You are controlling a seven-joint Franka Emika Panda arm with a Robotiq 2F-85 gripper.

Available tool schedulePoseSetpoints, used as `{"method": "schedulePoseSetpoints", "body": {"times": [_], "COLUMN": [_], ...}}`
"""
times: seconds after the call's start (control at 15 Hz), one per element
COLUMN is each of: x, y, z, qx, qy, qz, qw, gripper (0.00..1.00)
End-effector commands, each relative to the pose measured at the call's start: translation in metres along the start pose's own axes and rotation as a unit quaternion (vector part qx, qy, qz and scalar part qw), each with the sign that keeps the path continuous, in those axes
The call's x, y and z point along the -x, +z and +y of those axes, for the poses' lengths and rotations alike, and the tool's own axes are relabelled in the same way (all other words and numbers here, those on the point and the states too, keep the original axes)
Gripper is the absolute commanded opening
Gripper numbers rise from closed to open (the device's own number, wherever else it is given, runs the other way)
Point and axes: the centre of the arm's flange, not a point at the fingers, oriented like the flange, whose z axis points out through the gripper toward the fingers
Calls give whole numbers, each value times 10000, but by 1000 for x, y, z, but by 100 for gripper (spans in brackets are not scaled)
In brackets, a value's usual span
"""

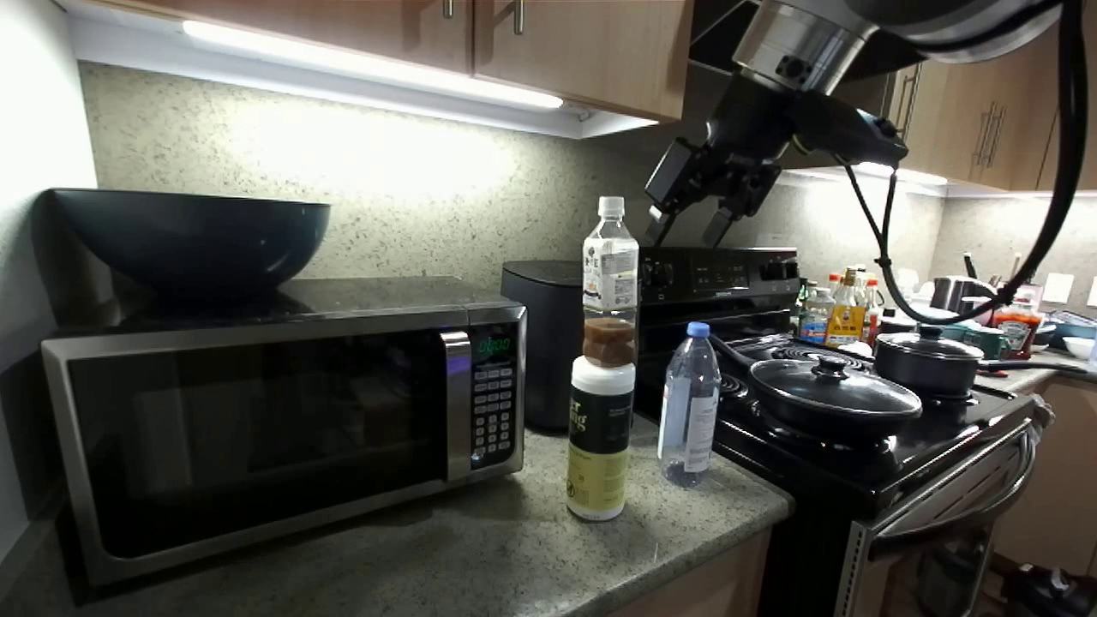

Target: Put the bottle on top of the microwave

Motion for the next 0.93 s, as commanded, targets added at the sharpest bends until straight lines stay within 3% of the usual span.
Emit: {"method": "schedulePoseSetpoints", "body": {"times": [0.0, 0.33, 0.87], "x": [-4, -6, -55], "y": [1, 2, 28], "z": [-1, -3, 6], "qx": [-16, -32, -350], "qy": [-44, -82, -395], "qz": [7, 4, 550], "qw": [10000, 10000, 9971], "gripper": [100, 100, 100]}}
